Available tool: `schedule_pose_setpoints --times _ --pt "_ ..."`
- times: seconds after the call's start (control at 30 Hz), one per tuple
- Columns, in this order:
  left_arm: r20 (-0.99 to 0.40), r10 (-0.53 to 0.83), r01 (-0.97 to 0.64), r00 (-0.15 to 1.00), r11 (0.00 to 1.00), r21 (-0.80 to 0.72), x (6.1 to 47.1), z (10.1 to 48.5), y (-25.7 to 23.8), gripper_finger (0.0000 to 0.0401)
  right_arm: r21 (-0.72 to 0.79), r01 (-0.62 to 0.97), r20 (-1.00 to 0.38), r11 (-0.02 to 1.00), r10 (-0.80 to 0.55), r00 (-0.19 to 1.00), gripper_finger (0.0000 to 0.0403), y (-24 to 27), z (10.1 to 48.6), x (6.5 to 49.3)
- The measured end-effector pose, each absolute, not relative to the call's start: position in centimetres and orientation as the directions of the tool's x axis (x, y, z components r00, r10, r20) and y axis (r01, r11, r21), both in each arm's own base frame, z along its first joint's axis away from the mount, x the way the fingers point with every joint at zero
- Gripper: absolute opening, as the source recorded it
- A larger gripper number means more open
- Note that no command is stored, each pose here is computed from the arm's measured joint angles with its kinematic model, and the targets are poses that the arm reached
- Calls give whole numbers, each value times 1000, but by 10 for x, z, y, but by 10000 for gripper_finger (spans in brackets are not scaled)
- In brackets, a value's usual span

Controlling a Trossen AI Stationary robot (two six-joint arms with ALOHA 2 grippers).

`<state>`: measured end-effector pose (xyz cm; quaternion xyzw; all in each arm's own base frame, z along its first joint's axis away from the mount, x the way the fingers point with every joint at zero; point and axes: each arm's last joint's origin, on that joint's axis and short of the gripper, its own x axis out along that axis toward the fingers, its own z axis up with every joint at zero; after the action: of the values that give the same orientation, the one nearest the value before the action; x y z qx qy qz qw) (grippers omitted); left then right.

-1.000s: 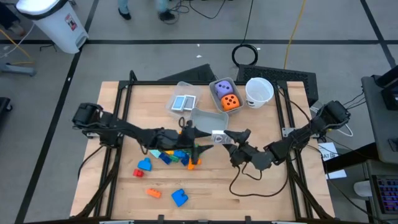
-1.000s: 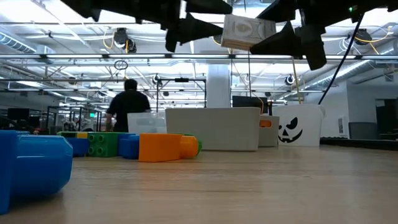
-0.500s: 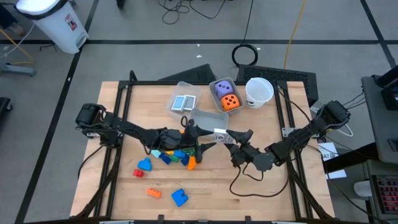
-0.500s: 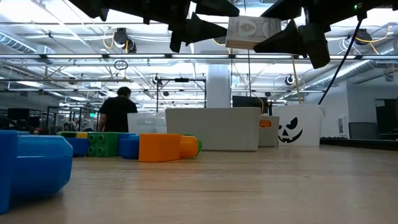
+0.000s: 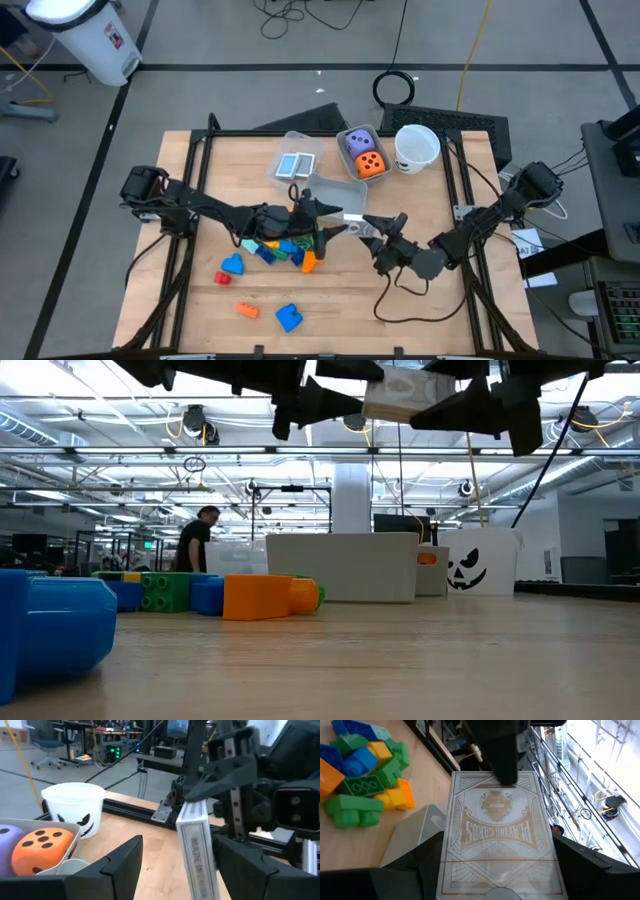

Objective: Pick & Place Toys
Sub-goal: Put the brown playing card box into the transparent bin

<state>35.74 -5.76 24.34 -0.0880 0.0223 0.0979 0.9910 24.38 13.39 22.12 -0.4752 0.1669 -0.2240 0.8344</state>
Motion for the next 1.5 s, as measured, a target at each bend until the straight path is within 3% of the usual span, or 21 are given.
schedule_pose_setpoints --times 0.13,0.4,0.5,0.67,0.93,1.07,1.2,1.33,1.5 --pt "-62 78 -89 995 974 -210 358 244 -60 246 -842 217 -64 494 -491 869 269 133 223 246" --pt "-81 24 -48 996 950 -310 359 242 -54 237 -816 236 -58 528 -480 875 269 129 224 250" --pt "-107 22 -58 994 939 -338 359 239 -51 198 -815 241 -58 528 -487 871 269 127 224 251" --pt "-123 20 -65 992 925 -374 360 238 -45 77 -788 222 -71 574 -442 894 276 125 223 253" --pt "-152 29 -74 988 952 -298 349 252 -36 68 -651 287 -73 702 -435 898 328 123 222 254" --pt "-166 142 -176 976 961 -214 325 280 -28 68 -634 323 -70 702 -468 881 342 120 219 251" --pt "-125 447 -454 886 890 -38 295 312 -16 68 -637 296 -88 712 -449 889 342 121 214 250" --pt "-210 658 -616 723 752 236 282 301 -7 68 -640 315 -81 701 -469 879 335 117 215 252" --pt "-266 774 -719 575 633 286 280 285 26 68 -631 340 -83 697 -497 864 327 110 215 255"
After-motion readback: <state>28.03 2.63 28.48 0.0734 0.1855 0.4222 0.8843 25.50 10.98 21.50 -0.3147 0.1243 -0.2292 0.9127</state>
